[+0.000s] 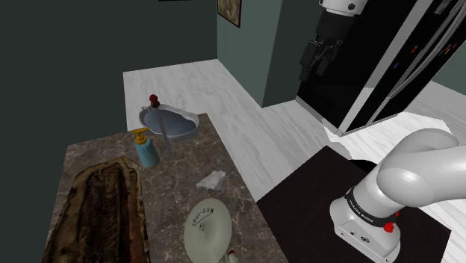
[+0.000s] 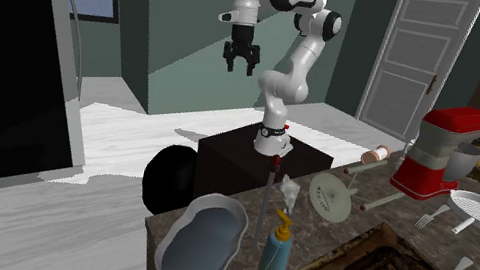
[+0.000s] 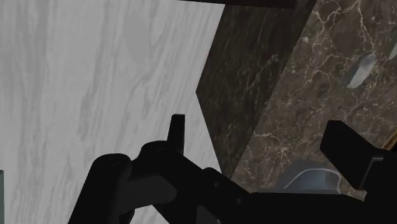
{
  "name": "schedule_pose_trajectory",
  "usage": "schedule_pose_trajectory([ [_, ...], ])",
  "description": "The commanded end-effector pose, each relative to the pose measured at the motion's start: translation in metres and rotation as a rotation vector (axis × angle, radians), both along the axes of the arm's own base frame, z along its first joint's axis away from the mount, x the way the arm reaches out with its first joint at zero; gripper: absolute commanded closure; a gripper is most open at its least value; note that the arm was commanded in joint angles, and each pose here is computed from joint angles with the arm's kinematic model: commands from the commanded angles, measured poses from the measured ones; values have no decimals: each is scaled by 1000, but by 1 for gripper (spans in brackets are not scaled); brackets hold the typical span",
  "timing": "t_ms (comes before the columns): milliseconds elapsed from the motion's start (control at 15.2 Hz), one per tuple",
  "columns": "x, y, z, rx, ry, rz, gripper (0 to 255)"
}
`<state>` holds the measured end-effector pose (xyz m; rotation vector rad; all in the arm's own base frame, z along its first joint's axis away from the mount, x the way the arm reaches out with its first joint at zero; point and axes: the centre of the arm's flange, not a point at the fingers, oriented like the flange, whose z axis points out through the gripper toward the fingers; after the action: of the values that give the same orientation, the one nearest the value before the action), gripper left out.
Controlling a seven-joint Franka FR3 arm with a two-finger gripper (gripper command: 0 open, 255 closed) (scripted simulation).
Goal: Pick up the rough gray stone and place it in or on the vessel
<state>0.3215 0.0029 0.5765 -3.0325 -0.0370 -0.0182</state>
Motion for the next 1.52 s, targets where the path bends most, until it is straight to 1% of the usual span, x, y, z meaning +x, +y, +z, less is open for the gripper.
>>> schedule_pose_trajectory([
  [0,0,0,0,0,0,0,0],
  [726,6,136,-74,-95,-93,218,0],
  [1452,-9,264,-160,-189,-186,437,0],
])
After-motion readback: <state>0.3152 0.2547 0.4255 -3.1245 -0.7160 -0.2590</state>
